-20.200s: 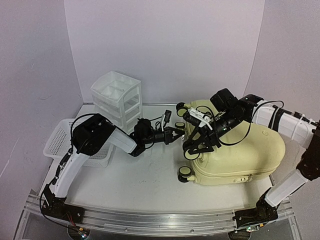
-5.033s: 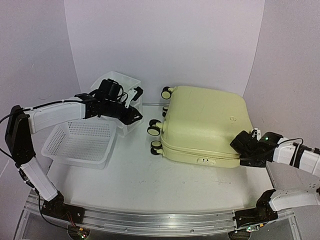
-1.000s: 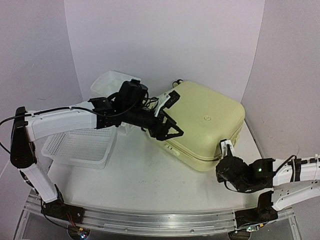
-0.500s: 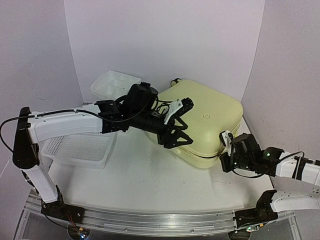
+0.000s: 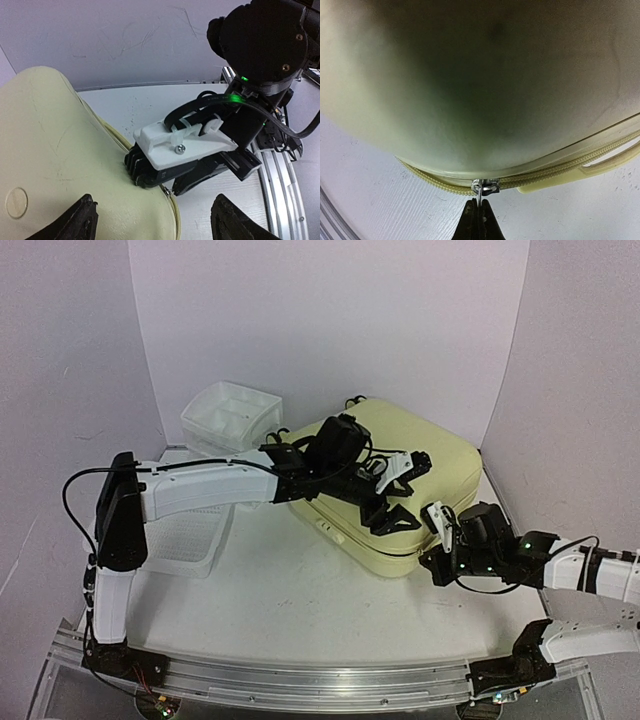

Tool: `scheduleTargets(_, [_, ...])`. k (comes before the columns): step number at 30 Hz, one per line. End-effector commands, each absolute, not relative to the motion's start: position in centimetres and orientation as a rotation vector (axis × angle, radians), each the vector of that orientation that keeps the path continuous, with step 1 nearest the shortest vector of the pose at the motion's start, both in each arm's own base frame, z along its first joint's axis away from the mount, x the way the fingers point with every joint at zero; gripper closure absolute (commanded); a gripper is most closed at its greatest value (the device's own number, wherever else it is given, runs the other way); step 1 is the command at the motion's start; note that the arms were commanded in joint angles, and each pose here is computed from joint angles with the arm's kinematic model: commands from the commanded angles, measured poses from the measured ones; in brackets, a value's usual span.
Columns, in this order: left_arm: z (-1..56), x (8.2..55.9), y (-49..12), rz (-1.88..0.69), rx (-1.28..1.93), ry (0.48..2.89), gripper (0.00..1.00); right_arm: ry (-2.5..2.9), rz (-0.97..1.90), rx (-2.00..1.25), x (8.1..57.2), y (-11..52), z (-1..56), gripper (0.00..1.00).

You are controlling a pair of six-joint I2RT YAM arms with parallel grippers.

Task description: Open, take out, and arrange the luggage

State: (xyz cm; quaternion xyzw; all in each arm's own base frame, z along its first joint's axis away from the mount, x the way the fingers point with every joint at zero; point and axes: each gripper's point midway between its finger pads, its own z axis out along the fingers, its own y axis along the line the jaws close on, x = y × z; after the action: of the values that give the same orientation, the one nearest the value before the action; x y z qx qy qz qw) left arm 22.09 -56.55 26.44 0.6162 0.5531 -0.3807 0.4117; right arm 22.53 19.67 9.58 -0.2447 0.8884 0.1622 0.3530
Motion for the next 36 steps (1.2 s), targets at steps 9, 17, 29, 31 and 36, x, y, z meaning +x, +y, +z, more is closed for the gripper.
scheduleTargets(9, [21.5,28.4,-54.2,-0.656,1.404,1.646,0.29,2.278,0.268,-0.341,23.8,15.5,10.2,1.0])
scheduleTargets(17, [20.9,28.2,-52.9,-0.641,1.406,1.685,0.29,2.221,-0.073,-0.134,26.4,10.9,12.3,1.0])
scheduleTargets(29, [21.3,28.1,-52.2,-0.645,1.408,1.695,0.3,2.318,0.383,-0.053,31.3,11.7,11.5,1.0])
scheduleTargets(31, [21.4,28.0,-52.2,-0.651,1.406,1.696,0.3,2.307,0.41,0.008,32.1,10.2,11.8,1.0])
scheduleTargets(36, [21.4,27.7,-52.0,-0.66,1.407,1.701,0.31,2.295,0.53,0.124,34.9,6.4,12.8,1.0])
